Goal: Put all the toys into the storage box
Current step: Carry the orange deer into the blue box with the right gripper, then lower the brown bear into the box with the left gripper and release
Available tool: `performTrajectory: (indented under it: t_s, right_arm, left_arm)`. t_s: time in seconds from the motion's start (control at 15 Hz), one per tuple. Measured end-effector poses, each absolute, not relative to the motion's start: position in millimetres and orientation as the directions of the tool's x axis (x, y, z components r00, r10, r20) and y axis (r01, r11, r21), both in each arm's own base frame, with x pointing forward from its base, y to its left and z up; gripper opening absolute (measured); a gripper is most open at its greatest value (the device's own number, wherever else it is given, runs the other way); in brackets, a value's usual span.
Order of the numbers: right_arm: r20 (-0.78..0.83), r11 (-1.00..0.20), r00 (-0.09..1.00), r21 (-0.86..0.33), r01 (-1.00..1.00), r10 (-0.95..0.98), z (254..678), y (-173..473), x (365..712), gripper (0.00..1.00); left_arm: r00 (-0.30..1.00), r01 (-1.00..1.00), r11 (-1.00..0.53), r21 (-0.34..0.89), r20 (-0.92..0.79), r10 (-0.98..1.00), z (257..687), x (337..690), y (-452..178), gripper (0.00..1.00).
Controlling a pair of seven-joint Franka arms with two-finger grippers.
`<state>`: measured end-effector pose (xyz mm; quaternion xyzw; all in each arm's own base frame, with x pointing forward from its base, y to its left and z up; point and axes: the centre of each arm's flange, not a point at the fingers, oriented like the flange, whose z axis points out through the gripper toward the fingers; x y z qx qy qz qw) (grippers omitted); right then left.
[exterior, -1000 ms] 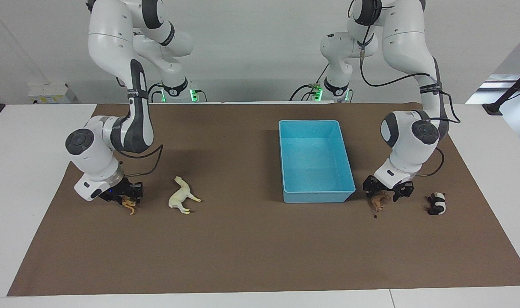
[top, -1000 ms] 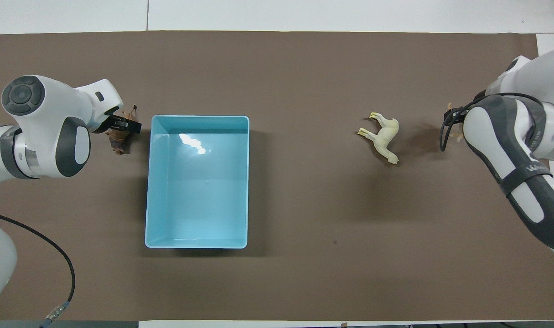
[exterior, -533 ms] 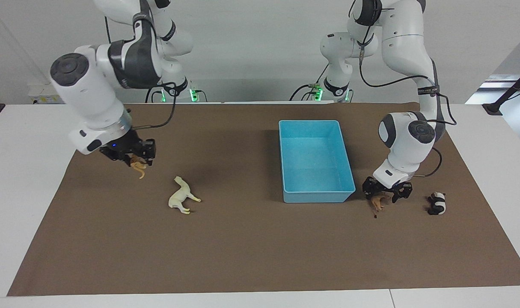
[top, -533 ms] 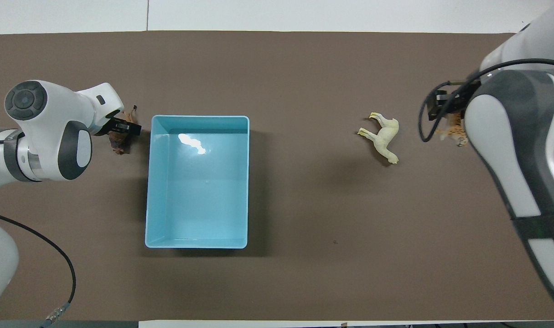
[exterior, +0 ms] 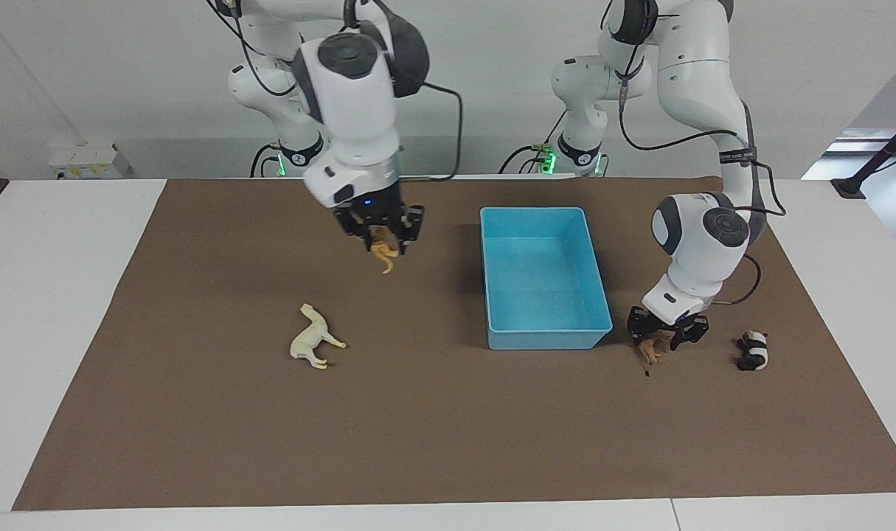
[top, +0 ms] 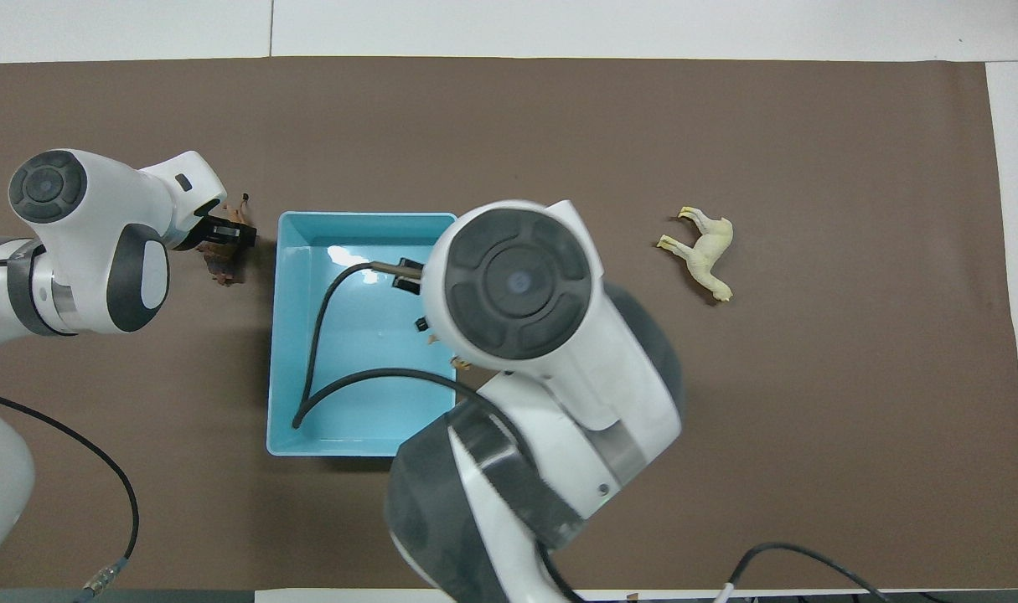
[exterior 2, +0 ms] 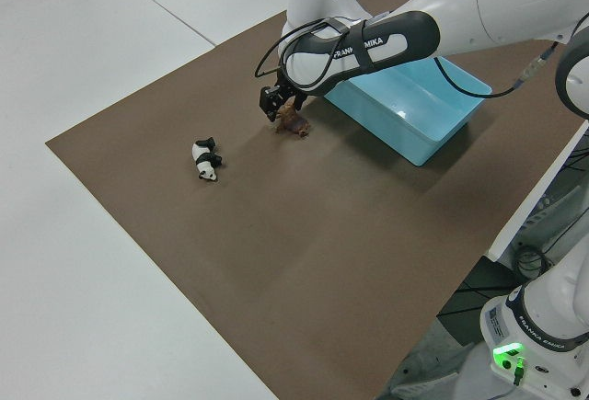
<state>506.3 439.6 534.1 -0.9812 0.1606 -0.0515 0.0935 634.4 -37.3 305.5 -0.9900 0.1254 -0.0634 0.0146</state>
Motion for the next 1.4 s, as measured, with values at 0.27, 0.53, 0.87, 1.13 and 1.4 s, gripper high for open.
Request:
performTrajectory:
  t_s: [0.27, 0.53, 0.87, 1.13, 1.4]
  right_arm:
    - [0.036, -0.885, 0.920, -0.291, -0.365, -0.391, 470.8, 506.4, 488.2, 0.57]
    - [0.039, -0.869, 0.906, -0.305, -0.390, -0.421, 425.8, 525.4, 497.0, 0.63]
    - [-0.028, -0.845, 0.865, -0.196, -0.497, -0.502, 430.9, 518.7, 493.3, 1.00]
    - [0.036, -0.852, 0.853, -0.084, -0.516, -0.520, 454.5, 436.1, 548.1, 1.00]
    - [0.059, -0.880, 0.879, 0.013, -0.475, -0.474, 449.2, 306.9, 617.8, 1.00]
  left_arm:
    - [0.963, -0.241, -0.970, -0.044, 0.116, -0.244, 306.0, 633.8, -36.1, 0.75]
    - [0.969, -0.235, -0.971, -0.040, 0.072, -0.237, 323.1, 638.8, -32.5, 0.75]
    - [0.972, -0.228, -0.973, -0.041, 0.052, -0.230, 375.9, 657.0, -31.1, 0.75]
    - [0.981, -0.165, -0.986, -0.036, 0.097, -0.168, 462.3, 658.5, -44.8, 0.75]
    - [0.995, 0.018, -1.000, 0.006, 0.099, 0.018, 531.3, 612.4, -137.5, 0.75]
